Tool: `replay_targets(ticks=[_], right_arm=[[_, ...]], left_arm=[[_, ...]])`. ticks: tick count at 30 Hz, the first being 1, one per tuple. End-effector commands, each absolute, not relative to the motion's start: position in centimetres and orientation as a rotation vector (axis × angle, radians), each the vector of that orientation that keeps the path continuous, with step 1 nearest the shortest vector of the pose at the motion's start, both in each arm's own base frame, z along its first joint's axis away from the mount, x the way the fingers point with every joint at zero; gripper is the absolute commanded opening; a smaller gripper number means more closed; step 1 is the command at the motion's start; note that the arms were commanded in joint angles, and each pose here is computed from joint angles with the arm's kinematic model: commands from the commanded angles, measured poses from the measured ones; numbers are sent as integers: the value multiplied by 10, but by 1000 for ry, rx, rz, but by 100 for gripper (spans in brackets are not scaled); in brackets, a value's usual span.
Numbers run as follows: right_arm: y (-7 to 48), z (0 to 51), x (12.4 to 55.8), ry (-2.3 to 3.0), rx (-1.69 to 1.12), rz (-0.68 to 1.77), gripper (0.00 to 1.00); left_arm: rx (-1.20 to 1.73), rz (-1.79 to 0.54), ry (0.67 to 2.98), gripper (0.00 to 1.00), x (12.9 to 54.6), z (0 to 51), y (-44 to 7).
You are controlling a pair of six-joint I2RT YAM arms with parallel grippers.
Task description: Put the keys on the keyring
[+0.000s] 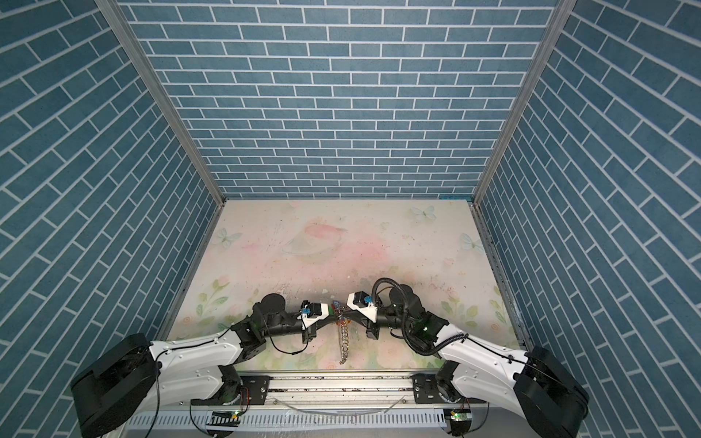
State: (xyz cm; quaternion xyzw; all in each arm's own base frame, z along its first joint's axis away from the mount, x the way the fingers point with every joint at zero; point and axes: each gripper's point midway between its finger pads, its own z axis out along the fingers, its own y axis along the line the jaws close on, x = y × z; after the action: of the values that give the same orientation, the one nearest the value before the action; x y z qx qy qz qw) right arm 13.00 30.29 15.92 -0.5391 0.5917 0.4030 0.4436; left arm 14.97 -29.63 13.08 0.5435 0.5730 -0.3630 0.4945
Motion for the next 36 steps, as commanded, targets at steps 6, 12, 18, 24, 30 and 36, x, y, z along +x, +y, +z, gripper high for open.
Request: replay_targets(ticks=[6, 12, 18, 24, 30, 36], right_arm=[[308, 158, 130, 1414, -1372, 970, 0], [310, 152, 131, 1430, -1383, 961, 0], [313, 152, 130, 1423, -1392, 971, 0], [317, 148, 128, 1426, -1406, 979, 0], [318, 148, 128, 1425, -1412, 974, 0], [315, 143, 132, 1455, -1406, 945, 0]], left_arm=[[1327, -944, 1286, 0, 141, 152, -304], [1314, -956, 1266, 0, 139, 157, -303], [1315, -983, 1256, 0, 137, 159, -305], [1308, -987, 1248, 0, 137, 161, -305], [1308, -991, 1247, 0, 137, 162, -305], [1323, -1008, 1235, 0, 132, 161, -305]])
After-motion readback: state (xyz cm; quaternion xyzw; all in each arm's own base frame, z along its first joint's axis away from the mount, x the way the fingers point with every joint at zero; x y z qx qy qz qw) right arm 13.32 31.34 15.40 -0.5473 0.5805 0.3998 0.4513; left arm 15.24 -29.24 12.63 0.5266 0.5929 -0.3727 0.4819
